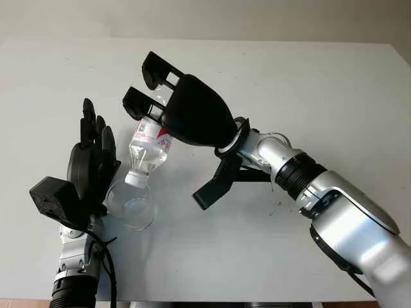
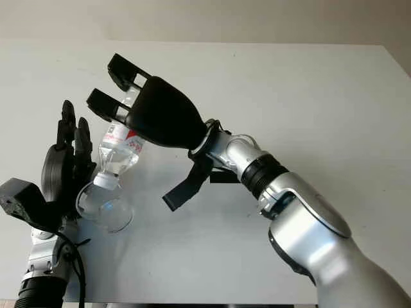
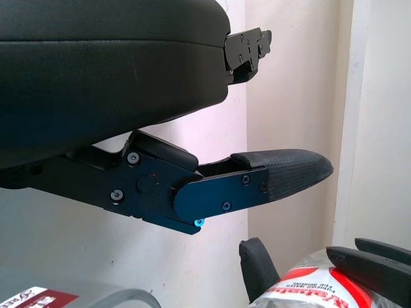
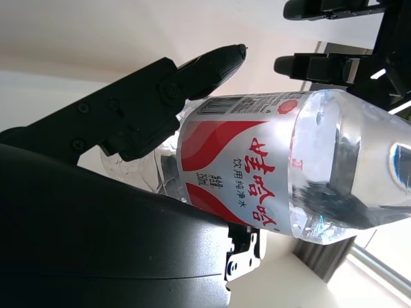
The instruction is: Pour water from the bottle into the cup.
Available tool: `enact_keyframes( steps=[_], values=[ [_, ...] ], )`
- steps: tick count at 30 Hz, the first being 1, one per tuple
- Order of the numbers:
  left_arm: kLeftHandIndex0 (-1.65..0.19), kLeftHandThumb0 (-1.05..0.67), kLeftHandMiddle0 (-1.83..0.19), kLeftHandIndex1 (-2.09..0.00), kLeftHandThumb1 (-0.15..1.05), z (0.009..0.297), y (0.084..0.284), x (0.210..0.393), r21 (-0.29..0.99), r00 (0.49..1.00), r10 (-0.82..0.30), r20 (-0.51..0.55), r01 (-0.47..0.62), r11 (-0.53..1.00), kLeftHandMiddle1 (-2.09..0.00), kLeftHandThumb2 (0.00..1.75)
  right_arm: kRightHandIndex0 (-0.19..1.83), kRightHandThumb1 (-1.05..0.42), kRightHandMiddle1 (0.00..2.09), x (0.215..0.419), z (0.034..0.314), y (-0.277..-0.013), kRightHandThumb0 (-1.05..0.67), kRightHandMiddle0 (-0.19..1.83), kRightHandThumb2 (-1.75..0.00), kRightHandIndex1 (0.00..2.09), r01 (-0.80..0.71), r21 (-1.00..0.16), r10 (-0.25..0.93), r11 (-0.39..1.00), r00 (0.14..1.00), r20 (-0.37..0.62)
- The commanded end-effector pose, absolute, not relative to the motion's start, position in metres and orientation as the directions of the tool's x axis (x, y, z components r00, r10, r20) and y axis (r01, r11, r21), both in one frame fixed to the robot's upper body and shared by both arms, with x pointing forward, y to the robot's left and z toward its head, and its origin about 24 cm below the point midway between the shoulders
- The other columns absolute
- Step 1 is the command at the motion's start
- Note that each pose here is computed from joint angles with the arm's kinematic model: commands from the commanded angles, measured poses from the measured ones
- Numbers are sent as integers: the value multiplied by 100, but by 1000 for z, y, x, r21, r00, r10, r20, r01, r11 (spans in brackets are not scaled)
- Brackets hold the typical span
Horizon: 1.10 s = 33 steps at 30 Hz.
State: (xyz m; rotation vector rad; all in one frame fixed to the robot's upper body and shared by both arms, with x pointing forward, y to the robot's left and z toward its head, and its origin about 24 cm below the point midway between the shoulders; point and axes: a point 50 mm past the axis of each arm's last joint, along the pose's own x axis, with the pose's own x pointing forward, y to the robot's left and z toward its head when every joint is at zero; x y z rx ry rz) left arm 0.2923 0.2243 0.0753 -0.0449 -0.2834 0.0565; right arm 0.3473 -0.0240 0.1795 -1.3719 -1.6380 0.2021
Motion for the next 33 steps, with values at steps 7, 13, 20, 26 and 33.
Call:
enact_keyframes(
  steps=[7, 13, 20, 26, 33],
  values=[
    [19, -82, 19, 0, 105, 52, 215, 285, -92, 976, 69, 206, -51, 994, 0, 60, 98, -105, 209, 344, 201, -19, -36, 72, -14, 209, 698, -583, 828, 414, -24, 559],
    [19, -82, 19, 0, 105, 52, 214, 286, -97, 976, 66, 208, -47, 994, 0, 60, 100, -105, 209, 342, 199, -18, -34, 72, -15, 209, 684, -582, 820, 441, -44, 570],
    [19, -82, 19, 0, 105, 52, 215, 286, -100, 976, 71, 207, -51, 994, 0, 60, 104, -105, 209, 342, 197, -16, -34, 75, -13, 209, 690, -576, 822, 438, -47, 568],
    [19, -82, 19, 0, 105, 51, 216, 285, -95, 976, 70, 205, -51, 994, 0, 60, 108, -104, 209, 341, 195, -15, -34, 77, -14, 209, 665, -591, 804, 456, -23, 594],
    [19, -82, 19, 0, 105, 52, 217, 285, -96, 976, 70, 206, -51, 994, 0, 60, 96, -104, 209, 353, 187, -25, -19, 69, -15, 209, 457, -699, 673, 550, 254, 695]
  ],
)
